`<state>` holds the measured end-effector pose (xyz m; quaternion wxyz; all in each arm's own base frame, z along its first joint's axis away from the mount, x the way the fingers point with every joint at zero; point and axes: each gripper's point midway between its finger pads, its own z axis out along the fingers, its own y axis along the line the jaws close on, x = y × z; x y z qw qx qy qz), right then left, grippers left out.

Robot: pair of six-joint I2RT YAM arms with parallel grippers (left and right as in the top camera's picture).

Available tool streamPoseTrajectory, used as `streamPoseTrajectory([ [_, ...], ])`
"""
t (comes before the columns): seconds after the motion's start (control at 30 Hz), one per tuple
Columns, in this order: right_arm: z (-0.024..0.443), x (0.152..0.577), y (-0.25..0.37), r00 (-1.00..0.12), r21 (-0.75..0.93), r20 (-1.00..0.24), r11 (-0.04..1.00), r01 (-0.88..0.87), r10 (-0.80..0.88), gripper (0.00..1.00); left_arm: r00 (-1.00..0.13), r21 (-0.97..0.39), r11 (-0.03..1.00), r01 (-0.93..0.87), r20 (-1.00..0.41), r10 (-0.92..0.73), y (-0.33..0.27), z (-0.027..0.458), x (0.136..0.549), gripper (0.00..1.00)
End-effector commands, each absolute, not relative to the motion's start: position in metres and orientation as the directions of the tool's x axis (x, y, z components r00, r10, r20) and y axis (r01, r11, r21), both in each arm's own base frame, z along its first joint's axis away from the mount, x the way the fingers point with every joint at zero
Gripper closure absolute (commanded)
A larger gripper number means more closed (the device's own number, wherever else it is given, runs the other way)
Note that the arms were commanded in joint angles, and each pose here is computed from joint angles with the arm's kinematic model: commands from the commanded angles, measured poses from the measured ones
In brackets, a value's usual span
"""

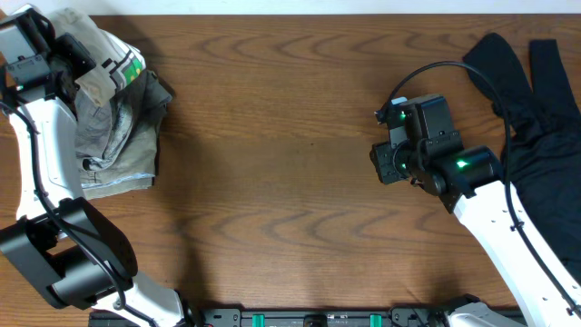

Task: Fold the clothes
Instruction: 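Lower the shirt onto the trousers stack and press it flat with left gripper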

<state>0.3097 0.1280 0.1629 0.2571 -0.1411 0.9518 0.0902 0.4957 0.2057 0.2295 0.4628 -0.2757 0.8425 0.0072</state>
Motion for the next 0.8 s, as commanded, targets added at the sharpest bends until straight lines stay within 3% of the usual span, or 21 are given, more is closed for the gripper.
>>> streamPoseTrajectory([
  [0.0, 0.166, 0.312, 0.125, -0.824, 0.086, -0.521, 0.946, -0.313, -0.225, 0.57, -0.357, -0.283, 0.816, -0.505, -0.792, -0.496, 0.216, 0.238, 0.501, 0.94],
  [0.27, 0.161, 0.313, 0.125, -0.831, 0.085, -0.507, 0.946, -0.312, -0.228, 0.56, -0.266, -0.364, 0.797, -0.482, -0.806, -0.529, 0.216, 0.256, 0.512, 0.94],
  [0.5, 0.156, 0.314, 0.126, -0.838, 0.084, -0.494, 0.947, -0.311, -0.231, 0.56, -0.371, -0.335, 0.772, -0.54, -0.729, -0.576, 0.21, 0.224, 0.493, 0.94],
  [0.77, 0.155, 0.313, 0.125, -0.84, 0.084, -0.49, 0.947, -0.311, -0.232, 0.56, -0.463, -0.194, 0.715, -0.672, -0.643, -0.61, 0.219, 0.177, 0.453, 0.94],
])
